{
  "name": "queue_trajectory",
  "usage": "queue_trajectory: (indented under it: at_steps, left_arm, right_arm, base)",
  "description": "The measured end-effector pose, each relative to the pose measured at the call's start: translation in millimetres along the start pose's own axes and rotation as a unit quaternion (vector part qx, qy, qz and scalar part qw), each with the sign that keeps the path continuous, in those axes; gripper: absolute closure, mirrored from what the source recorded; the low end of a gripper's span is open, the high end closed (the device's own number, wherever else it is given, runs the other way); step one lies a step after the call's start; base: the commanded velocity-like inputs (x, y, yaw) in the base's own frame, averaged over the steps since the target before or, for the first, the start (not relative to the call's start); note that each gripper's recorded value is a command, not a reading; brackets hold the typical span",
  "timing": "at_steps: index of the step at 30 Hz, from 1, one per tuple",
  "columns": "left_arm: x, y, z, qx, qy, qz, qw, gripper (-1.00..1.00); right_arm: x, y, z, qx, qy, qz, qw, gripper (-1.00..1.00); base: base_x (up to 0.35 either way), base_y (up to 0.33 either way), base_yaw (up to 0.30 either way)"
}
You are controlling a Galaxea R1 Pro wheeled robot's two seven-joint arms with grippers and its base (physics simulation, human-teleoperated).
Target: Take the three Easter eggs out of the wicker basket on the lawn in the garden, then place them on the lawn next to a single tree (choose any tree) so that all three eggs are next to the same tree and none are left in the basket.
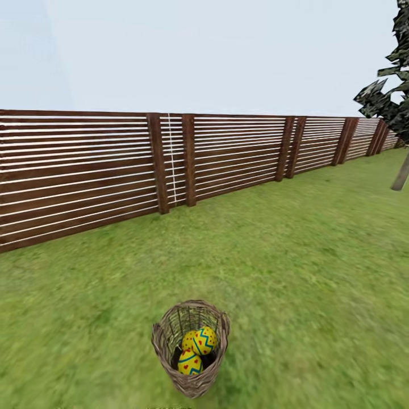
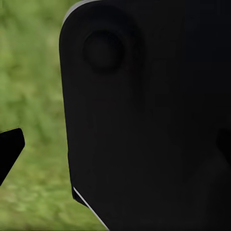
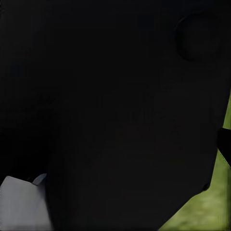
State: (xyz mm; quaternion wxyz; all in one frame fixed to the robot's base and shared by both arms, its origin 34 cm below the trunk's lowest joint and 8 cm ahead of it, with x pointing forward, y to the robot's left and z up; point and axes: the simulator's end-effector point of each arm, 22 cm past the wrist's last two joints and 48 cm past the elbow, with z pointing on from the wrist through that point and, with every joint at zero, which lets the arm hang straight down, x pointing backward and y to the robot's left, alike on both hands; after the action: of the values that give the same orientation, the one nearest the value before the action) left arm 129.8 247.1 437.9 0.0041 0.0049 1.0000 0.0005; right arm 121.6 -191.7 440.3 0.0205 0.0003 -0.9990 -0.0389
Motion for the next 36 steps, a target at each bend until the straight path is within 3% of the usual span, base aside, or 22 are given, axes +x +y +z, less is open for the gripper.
queue_trajectory:
  at_steps: [12,25,29,33,36]
  left_arm:
    - [2.5,0.0,-0.1,0.0,0.003,0.0,1.0,-1.0]
    - [3.4,0.5,-0.1,0.0,0.004,0.0,1.0,-1.0]
    - [3.3,0.6,-0.1,0.0,0.004,0.0,1.0,-1.0]
    - [3.1,0.5,-0.1,0.0,0.004,0.0,1.0,-1.0]
    - [3.5,0.9,-0.1,-0.001,0.004,0.0,1.0,-1.0]
  right_arm:
    - [2.7,1.5,-0.1,-0.001,0.003,0.0,1.0,-1.0]
    - [-3.8,-0.3,0.1,0.0,-0.004,0.002,1.0,-1.0]
    - [-18.8,-1.4,-0.2,0.002,-0.027,0.005,0.9996,-1.0]
    - [-70.1,5.1,-4.9,-0.001,-0.097,0.007,0.9952,-1.0]
    - [-94.3,12.3,-9.0,-0.006,-0.124,0.008,0.9922,-1.0]
  base:
    - [0.07,-0.033,0.257]
    - [0.017,-0.008,0.042]
    - [0.001,0.0,0.002]
    - [0.0,0.0,0.0]
    - [0.0,0.0,0.0]
